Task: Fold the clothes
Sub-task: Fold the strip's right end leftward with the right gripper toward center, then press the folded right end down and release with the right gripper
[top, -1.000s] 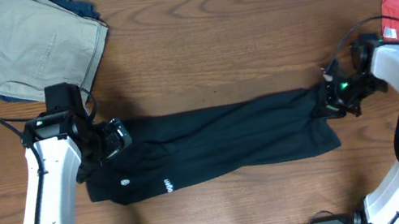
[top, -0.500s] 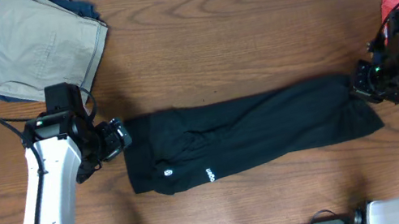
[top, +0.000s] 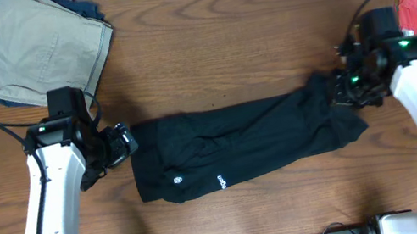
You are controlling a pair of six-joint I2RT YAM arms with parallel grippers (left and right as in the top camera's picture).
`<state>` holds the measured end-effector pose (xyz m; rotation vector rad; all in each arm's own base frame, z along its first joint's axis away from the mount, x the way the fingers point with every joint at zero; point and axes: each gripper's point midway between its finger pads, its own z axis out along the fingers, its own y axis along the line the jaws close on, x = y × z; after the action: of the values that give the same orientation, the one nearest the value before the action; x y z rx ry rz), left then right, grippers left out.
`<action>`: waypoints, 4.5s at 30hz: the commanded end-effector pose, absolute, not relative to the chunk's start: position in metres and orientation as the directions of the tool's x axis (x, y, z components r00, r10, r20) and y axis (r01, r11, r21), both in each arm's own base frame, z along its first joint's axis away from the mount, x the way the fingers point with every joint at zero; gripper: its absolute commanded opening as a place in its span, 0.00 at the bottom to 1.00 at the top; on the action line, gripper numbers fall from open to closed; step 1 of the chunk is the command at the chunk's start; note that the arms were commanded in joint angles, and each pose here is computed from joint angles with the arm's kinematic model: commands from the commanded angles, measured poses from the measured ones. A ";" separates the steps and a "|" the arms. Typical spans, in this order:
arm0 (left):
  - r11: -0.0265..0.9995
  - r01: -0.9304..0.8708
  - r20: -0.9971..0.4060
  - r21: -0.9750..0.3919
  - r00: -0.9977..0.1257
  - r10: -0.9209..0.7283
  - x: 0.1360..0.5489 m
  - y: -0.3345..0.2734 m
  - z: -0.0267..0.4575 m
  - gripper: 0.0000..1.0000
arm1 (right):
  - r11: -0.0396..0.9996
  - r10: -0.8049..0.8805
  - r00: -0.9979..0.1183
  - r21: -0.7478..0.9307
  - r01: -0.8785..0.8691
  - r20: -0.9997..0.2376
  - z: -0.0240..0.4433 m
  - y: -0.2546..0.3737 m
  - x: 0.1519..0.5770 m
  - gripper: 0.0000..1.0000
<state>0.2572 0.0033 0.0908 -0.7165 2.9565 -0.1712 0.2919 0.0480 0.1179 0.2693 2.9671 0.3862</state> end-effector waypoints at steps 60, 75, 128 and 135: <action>0.883 -0.454 -0.034 -0.117 -0.887 -0.461 0.244 0.002 0.058 0.98 | 0.955 0.048 -0.998 0.294 0.035 -0.039 0.092 0.114 0.301 0.66; 0.883 -0.454 -0.040 -0.119 -0.887 -0.461 0.246 0.002 0.058 0.98 | 0.950 -0.054 -0.997 0.306 -0.069 -0.057 0.053 0.151 0.279 0.64; 0.883 -0.453 -0.045 -0.121 -0.886 -0.461 0.247 0.002 0.058 0.98 | 0.952 -0.052 -0.995 0.298 -0.074 -0.081 0.052 0.148 0.287 0.43; 0.883 -0.453 -0.047 -0.122 -0.886 -0.461 0.248 0.002 0.058 0.98 | 0.937 -0.094 -0.994 0.333 -0.106 -0.050 0.031 0.169 0.274 0.43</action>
<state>0.2503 0.0027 0.0623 -0.7177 2.9601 -0.1705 0.2845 0.1602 0.0404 -0.1312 3.0261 0.4968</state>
